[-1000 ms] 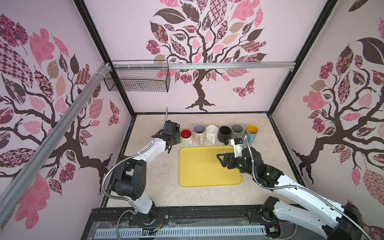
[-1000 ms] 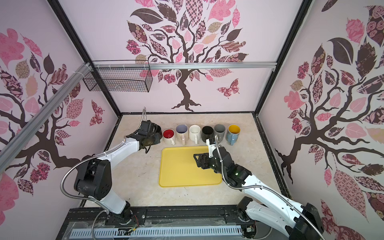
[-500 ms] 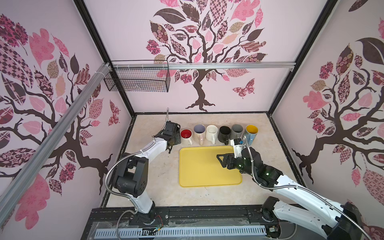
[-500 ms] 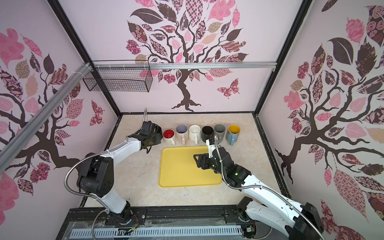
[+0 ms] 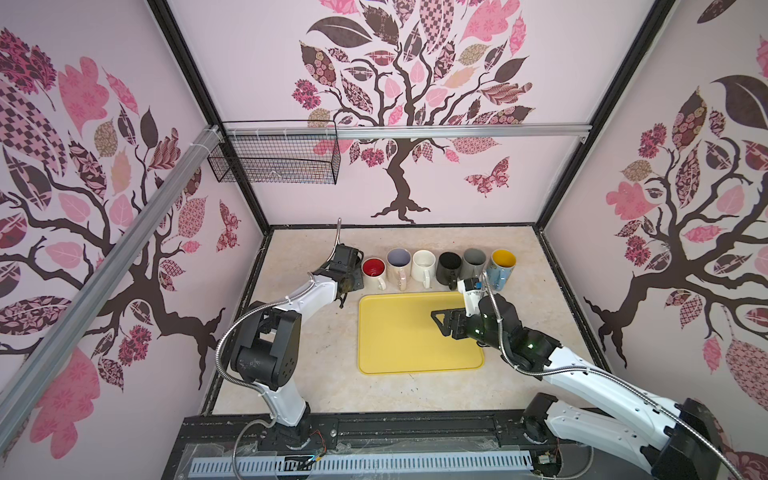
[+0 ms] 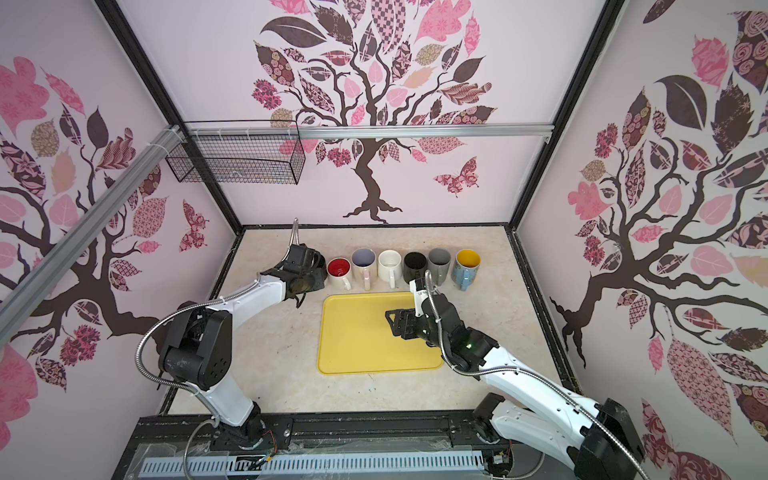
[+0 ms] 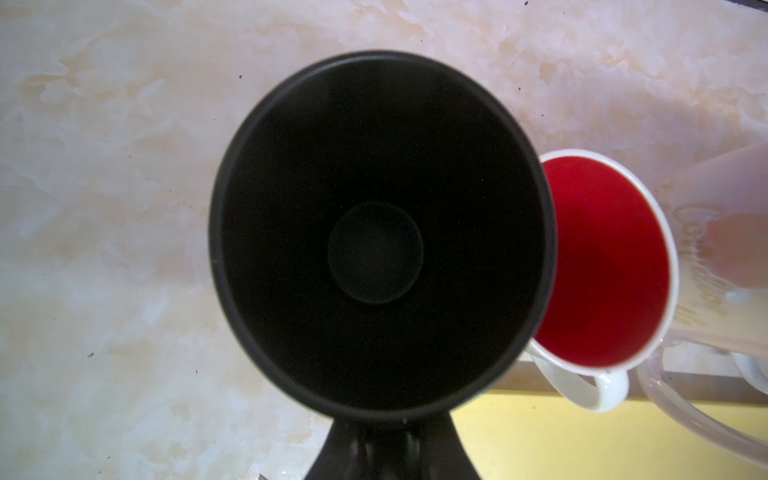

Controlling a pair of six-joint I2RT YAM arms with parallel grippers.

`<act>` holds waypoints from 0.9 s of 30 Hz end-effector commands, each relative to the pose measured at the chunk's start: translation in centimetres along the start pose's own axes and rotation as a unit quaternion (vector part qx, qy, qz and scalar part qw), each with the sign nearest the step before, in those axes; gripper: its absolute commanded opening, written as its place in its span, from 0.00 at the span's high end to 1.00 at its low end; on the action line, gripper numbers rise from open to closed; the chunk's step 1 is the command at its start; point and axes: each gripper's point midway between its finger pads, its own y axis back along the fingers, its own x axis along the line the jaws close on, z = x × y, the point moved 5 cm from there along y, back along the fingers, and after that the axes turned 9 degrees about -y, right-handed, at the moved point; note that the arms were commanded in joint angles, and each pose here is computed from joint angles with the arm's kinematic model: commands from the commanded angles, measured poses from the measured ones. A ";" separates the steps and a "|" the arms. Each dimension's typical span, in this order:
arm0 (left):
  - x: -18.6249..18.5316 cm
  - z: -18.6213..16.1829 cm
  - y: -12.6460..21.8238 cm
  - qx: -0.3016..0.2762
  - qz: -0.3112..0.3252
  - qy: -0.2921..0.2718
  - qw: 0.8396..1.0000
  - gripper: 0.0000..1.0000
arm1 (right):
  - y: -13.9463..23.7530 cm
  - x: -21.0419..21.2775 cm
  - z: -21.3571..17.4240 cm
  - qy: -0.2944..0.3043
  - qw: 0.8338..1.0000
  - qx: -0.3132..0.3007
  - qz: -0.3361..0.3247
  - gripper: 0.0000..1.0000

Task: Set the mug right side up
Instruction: 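Carry the black mug opening-up with the left gripper beside the red-lined mug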

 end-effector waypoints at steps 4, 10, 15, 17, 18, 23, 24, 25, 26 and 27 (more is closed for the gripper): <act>-0.8 0.5 0.1 -0.029 0.000 -0.009 1.000 0.99 | 0.0 -0.1 -0.1 -0.001 1.000 -0.005 0.005 0.25; -0.7 0.1 0.0 -0.023 0.009 -0.013 1.000 0.83 | 0.0 -0.1 -0.2 -0.003 1.000 -0.003 0.007 0.24; -0.5 0.2 0.3 -0.026 0.013 -0.012 1.000 0.75 | 0.1 0.0 -0.2 -0.003 1.000 -0.004 0.009 0.24; -0.5 0.2 0.5 -0.027 0.013 -0.011 0.999 0.70 | 0.2 0.0 -0.1 -0.003 1.000 -0.005 0.009 0.24; -0.5 0.3 0.5 -0.028 0.012 -0.010 0.999 0.68 | 0.2 0.0 -0.1 -0.003 1.000 -0.005 0.010 0.23; -0.1 0.3 1.3 -0.032 0.023 -0.008 0.999 0.57 | 0.8 0.1 0.3 -0.006 1.000 -0.017 0.005 0.22; 0.1 0.2 1.5 -0.034 0.028 -0.007 0.999 0.54 | 0.9 0.2 0.5 -0.006 1.000 -0.021 0.007 0.22; 0.2 0.2 1.9 -0.037 0.031 -0.006 0.999 0.50 | 1.1 0.1 0.6 -0.007 1.000 -0.027 0.006 0.22; 0.4 0.2 2.2 -0.040 0.035 -0.003 0.999 0.43 | 1.3 0.1 0.7 -0.008 0.999 -0.031 0.005 0.22; 0.6 0.1 2.7 -0.043 0.039 -0.002 0.998 0.35 | 1.4 0.2 0.8 -0.008 0.999 -0.036 0.006 0.22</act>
